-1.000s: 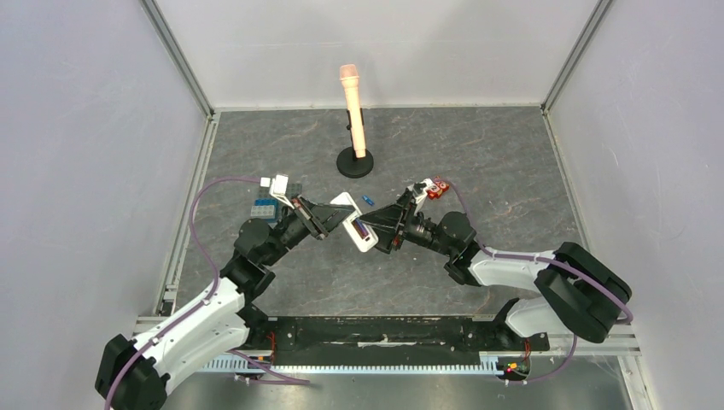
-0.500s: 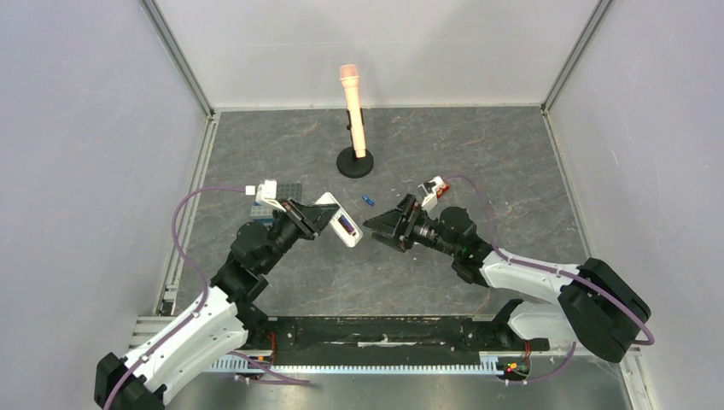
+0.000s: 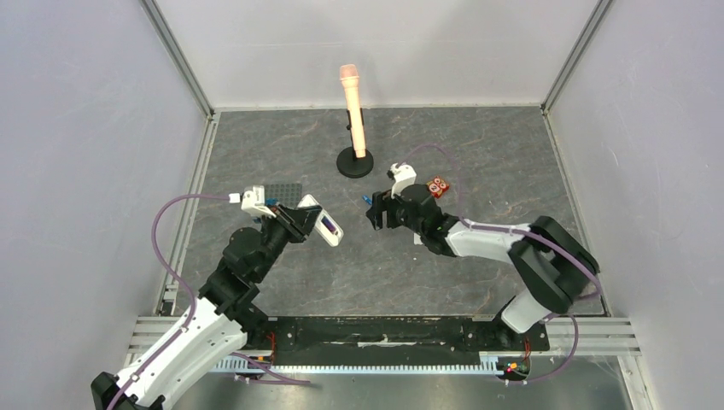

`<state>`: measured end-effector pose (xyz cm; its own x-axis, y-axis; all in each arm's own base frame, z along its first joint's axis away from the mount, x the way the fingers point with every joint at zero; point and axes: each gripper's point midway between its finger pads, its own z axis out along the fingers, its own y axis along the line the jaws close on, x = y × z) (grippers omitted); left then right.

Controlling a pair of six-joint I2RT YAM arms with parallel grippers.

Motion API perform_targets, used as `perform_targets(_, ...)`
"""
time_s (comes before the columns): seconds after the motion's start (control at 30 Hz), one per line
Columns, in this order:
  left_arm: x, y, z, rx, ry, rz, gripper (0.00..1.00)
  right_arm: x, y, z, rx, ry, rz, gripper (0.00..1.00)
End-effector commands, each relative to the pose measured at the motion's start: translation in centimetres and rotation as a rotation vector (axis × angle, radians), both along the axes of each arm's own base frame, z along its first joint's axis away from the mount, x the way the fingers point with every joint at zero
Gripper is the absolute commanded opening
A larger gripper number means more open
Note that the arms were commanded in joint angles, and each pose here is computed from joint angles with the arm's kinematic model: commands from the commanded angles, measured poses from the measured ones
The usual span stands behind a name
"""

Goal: Load the batteries into the remote control

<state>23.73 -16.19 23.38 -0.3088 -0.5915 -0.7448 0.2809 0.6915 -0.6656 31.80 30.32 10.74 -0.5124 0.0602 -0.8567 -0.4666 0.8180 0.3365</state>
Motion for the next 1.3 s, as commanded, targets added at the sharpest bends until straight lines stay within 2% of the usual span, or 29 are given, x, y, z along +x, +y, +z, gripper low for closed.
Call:
perform_targets(0.0, 0.4, 0.2, 2.2, 0.020, -0.058, 0.009, 0.02, 3.0, -0.2, -1.1, -0.223, -0.189, 0.063, 0.74)
perform_targets(0.27, 0.6, -0.4, 2.0, 0.010, -0.041, -0.013, 0.02, 6.2, 1.9, -3.4, -0.275, -0.183, 0.060, 0.66)
perform_targets(0.43, 0.4, -0.1, 2.3, 0.016, -0.063, -0.009, 0.02, 8.1, 2.4, -5.4, -0.358, -0.128, 0.026, 0.50)
perform_targets(0.83, 0.2, 0.3, 3.0, 0.023, -0.084, 0.003, 0.02, 8.1, 2.3, -8.2, -0.381, -0.044, 0.040, 0.46)
perform_targets(1.03, 0.3, 0.3, 3.0, 0.018, -0.083, 0.003, 0.02, 8.3, 2.0, -9.0, -0.420, -0.035, 0.037, 0.27)
perform_targets(1.17, 0.3, 0.2, 2.9, 0.019, -0.079, 0.000, 0.02, 8.1, 1.7, -8.8, -0.438, -0.036, 0.043, 0.10)
perform_targets(1.27, 0.4, 0.1, 2.7, 0.020, -0.075, -0.004, 0.02, 7.6, 1.2, -8.4, -0.444, -0.033, 0.044, 0.05)
